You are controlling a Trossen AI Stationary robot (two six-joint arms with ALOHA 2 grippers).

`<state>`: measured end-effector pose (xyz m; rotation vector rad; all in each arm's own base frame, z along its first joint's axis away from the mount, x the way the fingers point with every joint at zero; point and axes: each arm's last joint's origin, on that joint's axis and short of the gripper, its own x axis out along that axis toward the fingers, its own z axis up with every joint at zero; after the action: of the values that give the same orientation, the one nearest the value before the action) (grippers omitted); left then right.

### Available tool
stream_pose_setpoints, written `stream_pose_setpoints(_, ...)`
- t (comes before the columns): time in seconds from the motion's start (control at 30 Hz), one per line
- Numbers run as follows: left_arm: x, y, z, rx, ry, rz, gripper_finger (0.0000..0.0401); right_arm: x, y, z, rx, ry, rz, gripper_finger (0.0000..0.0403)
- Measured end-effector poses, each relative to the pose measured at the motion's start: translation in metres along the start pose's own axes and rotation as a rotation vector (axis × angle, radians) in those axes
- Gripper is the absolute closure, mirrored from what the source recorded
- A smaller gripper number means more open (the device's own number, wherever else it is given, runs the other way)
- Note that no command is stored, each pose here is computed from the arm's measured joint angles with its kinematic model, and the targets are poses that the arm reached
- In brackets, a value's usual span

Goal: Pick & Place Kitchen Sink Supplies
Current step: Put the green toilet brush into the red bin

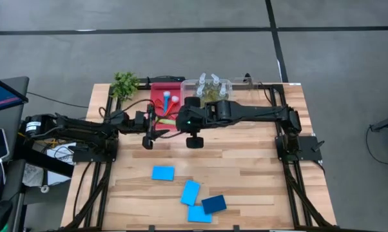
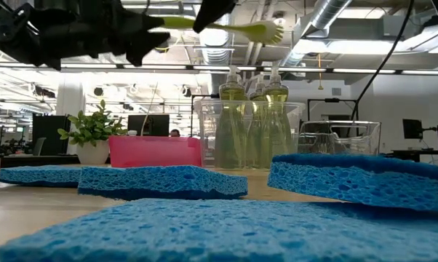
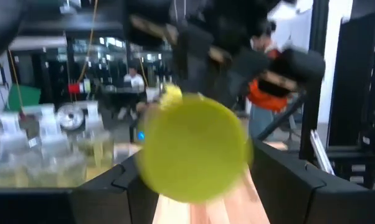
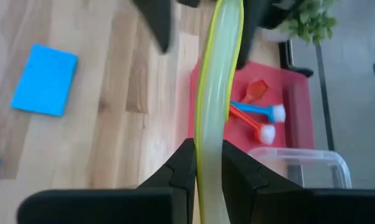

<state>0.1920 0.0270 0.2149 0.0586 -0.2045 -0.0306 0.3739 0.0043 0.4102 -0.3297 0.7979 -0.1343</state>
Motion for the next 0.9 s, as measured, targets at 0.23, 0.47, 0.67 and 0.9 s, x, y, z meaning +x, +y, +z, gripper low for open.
stream_pose_setpoints(0.23, -0.006, 0.000, 0.019, 0.023, -0.129, 0.035, 0.0174, -0.001, 0.002, 0.005, 0.014, -0.051, -0.001, 0.0357)
stream_pose_setpoints(0.47, -0.007, 0.001, 0.021, -0.006, -0.149, 0.052, 0.0185, -0.001, 0.001, 0.009, 0.023, -0.085, -0.009, 0.0356)
stream_pose_setpoints(0.67, -0.006, 0.000, 0.021, -0.009, -0.149, 0.046, 0.0236, -0.001, 0.001, 0.010, 0.026, -0.094, -0.011, 0.0356)
stream_pose_setpoints(0.9, -0.007, 0.000, 0.022, -0.012, -0.153, 0.037, 0.0315, -0.001, 0.002, 0.010, 0.025, -0.094, -0.006, 0.0355)
